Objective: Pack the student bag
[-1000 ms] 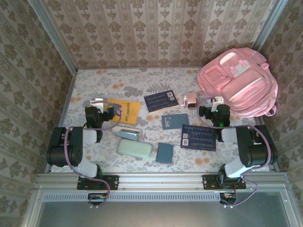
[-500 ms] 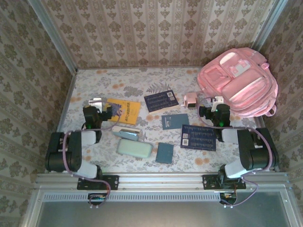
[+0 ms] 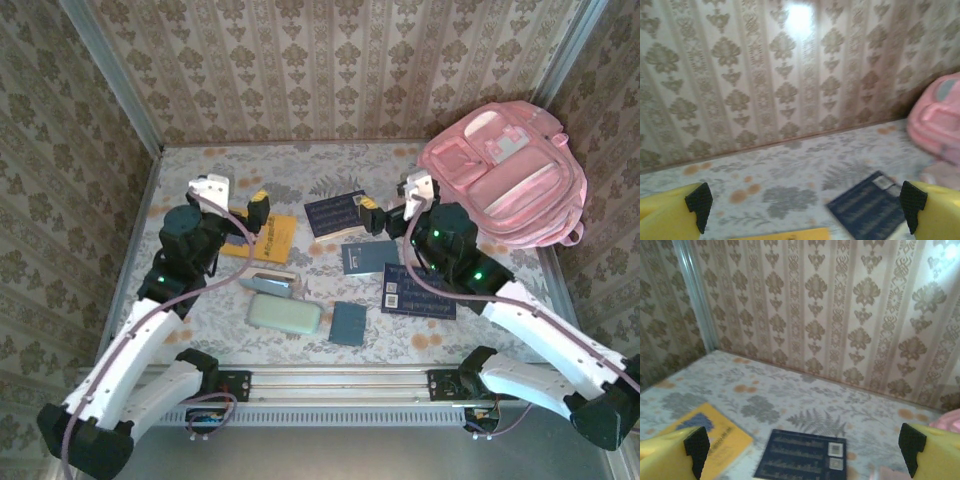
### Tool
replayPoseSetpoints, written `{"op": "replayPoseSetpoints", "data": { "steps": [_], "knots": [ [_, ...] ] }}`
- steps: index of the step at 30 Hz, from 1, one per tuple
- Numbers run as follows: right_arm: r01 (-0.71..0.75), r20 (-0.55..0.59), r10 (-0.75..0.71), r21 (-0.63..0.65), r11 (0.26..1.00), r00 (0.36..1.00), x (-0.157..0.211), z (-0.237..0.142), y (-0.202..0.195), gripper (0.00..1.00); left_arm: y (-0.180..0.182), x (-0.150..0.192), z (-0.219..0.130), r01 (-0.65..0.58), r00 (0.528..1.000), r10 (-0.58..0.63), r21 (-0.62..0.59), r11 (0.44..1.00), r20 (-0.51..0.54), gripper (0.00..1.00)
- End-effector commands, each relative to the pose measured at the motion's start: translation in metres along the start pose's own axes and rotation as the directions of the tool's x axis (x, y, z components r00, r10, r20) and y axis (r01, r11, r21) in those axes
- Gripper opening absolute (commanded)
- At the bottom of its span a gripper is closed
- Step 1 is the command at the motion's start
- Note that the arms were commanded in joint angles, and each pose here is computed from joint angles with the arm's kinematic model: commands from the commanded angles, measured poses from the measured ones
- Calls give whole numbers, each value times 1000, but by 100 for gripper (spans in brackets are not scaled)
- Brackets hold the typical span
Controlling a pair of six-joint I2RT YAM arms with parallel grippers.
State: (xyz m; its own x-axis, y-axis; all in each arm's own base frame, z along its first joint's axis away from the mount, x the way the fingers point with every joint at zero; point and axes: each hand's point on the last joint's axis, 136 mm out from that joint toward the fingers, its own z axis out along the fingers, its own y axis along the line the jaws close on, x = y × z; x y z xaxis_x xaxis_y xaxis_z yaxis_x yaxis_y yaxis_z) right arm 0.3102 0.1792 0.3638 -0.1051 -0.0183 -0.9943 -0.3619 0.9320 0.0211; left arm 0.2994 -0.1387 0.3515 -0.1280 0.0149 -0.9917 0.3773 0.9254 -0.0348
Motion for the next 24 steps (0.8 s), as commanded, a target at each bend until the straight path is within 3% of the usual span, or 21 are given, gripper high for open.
{"op": "replayPoseSetpoints", "data": {
  "steps": [1, 4, 7, 9, 12, 17, 21, 24],
  "knots": [
    [-91, -221, 121, 141, 986, 968, 23, -26, -25, 100, 13, 64, -26, 117, 920, -155, -125, 985, -360, 100],
    [-184, -244, 196, 71, 980, 950, 26, -37, -22, 100, 20, 83, -36, 132, 867, -202, -181, 975, -456, 100],
    [-351, -239, 352, 49, 935, 905, 43, -41, -25, 100, 19, 110, -36, 264, 800, -337, -214, 941, -497, 100],
    [-378, -377, 391, 111, 919, 840, 69, -42, -29, 100, 13, 127, -37, 317, 739, -386, -221, 922, -552, 100],
    [-351, -637, 356, 139, 926, 684, 122, -40, -13, 100, 8, 154, -38, 342, 654, -424, -254, 905, -626, 100],
    [-297, -765, 346, 210, 931, 544, 184, -48, -2, 100, -3, 188, -29, 385, 578, -442, -249, 889, -686, 100],
    [-308, -726, 449, 330, 892, 521, 197, -44, -29, 100, -13, 201, -19, 395, 535, -430, -235, 888, -728, 100],
    [-267, -688, 452, 366, 892, 567, 189, -36, -46, 100, -25, 199, -12, 370, 529, -376, -192, 909, -761, 100]
  ]
}}
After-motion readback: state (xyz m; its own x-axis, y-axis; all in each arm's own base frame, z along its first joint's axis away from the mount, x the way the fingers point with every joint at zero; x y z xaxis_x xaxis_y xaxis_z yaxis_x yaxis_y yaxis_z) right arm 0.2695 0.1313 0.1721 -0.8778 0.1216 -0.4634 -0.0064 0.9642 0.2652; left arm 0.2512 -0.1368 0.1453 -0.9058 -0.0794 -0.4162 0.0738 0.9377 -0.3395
